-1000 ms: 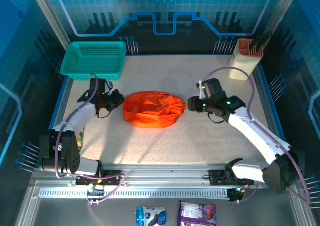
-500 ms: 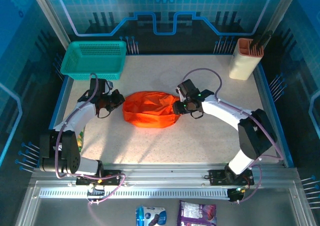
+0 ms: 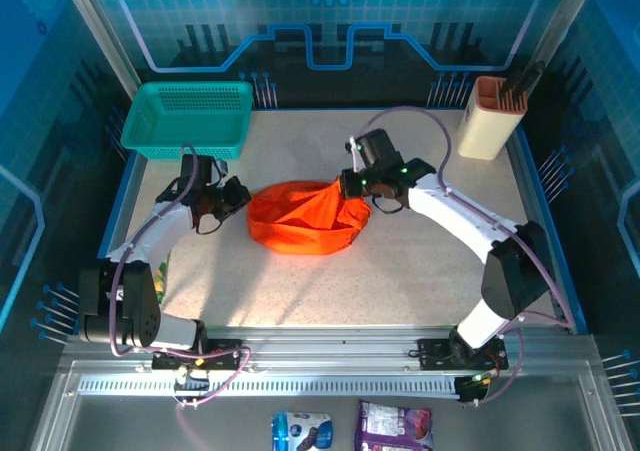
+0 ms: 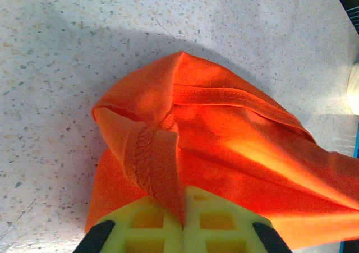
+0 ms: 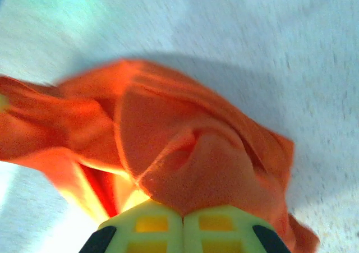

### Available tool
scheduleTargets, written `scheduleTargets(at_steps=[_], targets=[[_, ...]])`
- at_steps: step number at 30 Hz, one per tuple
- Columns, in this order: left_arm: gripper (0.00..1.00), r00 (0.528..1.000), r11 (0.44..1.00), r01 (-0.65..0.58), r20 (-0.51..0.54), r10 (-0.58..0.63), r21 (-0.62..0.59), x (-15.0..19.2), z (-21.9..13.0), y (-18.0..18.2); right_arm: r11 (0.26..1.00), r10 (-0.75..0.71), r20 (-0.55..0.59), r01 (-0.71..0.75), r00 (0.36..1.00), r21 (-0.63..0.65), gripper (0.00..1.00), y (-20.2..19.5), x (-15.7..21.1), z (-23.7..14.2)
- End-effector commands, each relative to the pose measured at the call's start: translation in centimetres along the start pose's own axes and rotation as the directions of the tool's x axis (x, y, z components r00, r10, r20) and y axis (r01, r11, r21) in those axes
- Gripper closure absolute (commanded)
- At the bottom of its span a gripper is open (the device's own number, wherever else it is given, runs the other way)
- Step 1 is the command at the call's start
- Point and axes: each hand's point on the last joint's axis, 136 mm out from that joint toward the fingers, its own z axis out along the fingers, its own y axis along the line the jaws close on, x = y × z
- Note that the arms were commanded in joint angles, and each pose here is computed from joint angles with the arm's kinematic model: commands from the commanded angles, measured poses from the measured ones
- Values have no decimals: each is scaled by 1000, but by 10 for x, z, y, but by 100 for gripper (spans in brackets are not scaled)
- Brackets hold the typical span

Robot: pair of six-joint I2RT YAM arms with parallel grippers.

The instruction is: Fold the inside-out t-shirt

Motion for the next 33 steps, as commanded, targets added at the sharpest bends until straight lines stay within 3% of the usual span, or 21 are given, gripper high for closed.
scheduleTargets(at_steps=[1,6,11,15,20,25,29,33], targets=[[100,999,998,-30,18,29,56,-7,-8,-22,992,2,172,19,985,-124,100,37,-57,-63],[100,999,998,-33,12,32,60,-5,-5,-25,967,-5,366,99,930,-237,100,79,-116,-141],[100,999,997,-34,11,33,67,-6,-4,-28,944,-32,554,207,832,-256,100,107,-173,-224],[100,999,998,-33,20,31,60,-8,-4,-27,935,-8,657,239,754,-262,100,110,-209,-281],[100,999,999,-23,28,22,47,-8,-2,-22,945,3,719,233,695,-229,100,95,-223,-324],[100,999,998,-18,47,15,57,-19,-3,-28,981,18,727,128,687,-145,100,50,-214,-333],[100,996,991,-43,82,33,125,-44,-14,-60,991,90,661,1,745,-137,100,2,-197,-296],[100,986,963,-111,151,75,245,-82,-40,-119,983,179,590,-121,787,-136,100,-46,-182,-248]])
